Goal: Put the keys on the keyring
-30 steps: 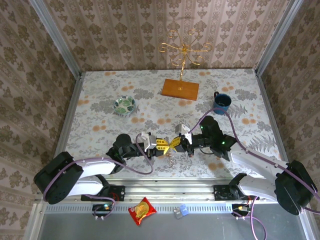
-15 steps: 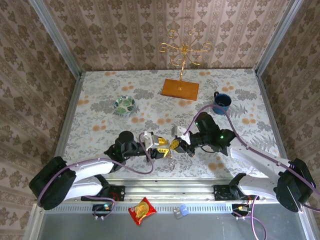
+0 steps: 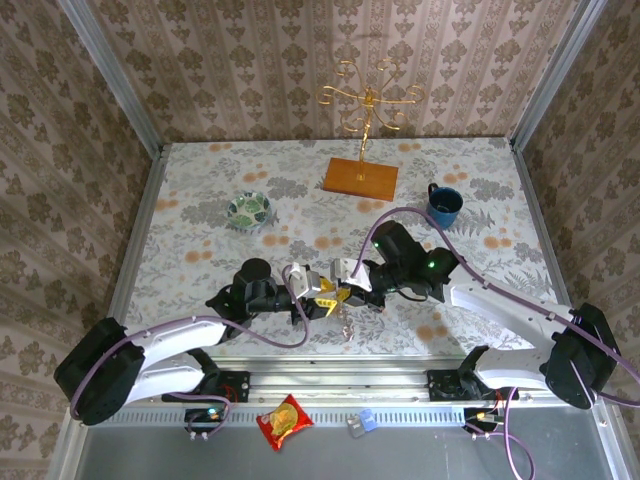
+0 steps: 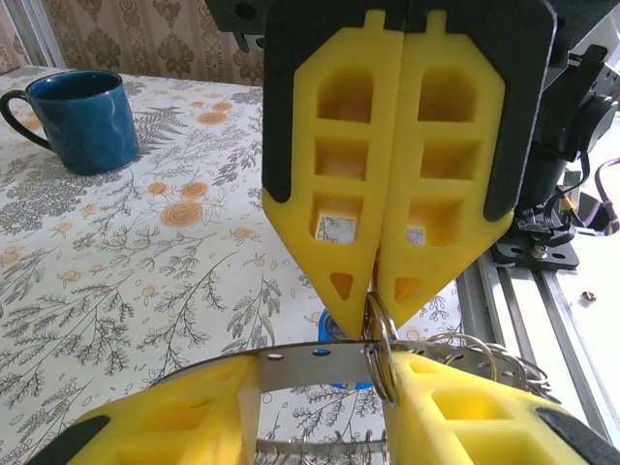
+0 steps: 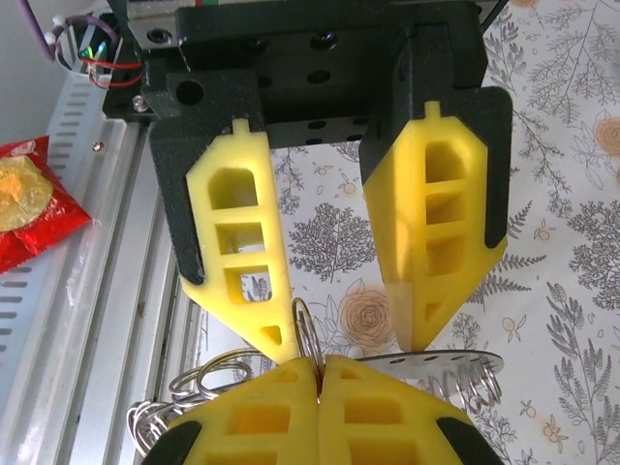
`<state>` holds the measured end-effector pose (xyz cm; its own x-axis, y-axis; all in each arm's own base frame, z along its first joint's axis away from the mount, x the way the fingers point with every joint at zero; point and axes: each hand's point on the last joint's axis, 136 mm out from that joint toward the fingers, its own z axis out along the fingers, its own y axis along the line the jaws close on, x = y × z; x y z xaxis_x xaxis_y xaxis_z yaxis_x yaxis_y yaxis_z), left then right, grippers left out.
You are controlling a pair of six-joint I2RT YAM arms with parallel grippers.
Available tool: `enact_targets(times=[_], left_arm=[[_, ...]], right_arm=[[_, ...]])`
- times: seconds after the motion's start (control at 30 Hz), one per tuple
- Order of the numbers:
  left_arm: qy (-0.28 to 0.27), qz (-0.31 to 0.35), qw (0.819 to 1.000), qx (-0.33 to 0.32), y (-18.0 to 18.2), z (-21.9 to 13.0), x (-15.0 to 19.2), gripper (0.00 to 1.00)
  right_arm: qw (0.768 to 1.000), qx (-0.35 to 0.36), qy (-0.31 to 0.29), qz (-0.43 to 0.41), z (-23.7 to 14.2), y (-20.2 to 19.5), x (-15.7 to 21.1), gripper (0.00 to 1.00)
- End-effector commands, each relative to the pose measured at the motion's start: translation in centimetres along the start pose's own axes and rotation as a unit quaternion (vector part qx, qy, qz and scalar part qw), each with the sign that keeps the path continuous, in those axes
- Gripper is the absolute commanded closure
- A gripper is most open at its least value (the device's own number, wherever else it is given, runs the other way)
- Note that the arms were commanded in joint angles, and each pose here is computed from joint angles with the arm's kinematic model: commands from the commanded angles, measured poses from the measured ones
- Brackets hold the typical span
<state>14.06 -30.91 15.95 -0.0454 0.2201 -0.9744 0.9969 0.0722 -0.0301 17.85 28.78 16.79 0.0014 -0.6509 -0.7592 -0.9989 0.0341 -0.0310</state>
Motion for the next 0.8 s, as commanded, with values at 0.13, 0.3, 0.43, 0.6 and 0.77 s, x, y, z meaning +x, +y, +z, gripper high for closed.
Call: enact_targets(times=[0.13,0.3,0.43,0.6,0.77], left_arm=[[-0.014,0.021,1.000,-0.006,0.3,-0.2,-1.8,0.62],[-0.014,0.021,1.000,-0.006,0.4,0.0,-1.9,0.66],[-0.012,0.022,1.000,-0.005,0.6,0.1,-2.0,0.73],[-0.012,0.026,1.000,-0.006,0.4,0.0,-1.9,0.93],[-0.025,0.031,0.999,-0.007,0.2,-0.3,-1.9,1.00]], right_arm=[[1.000,0.018,0.019,-0.008,-0.4,-0.6,-0.2,1.00],[1.000,0.018,0.021,-0.014,-0.3,-0.4,-0.6,1.00],[1.000,0.008,0.005,-0.015,-0.2,0.2,-1.5,1.00],[1.000,-0.002,-0.027,0.003,-0.6,0.7,-1.9,0.97],[0.995,0.006,-0.093,0.043,-1.6,0.0,-1.8,0.68]])
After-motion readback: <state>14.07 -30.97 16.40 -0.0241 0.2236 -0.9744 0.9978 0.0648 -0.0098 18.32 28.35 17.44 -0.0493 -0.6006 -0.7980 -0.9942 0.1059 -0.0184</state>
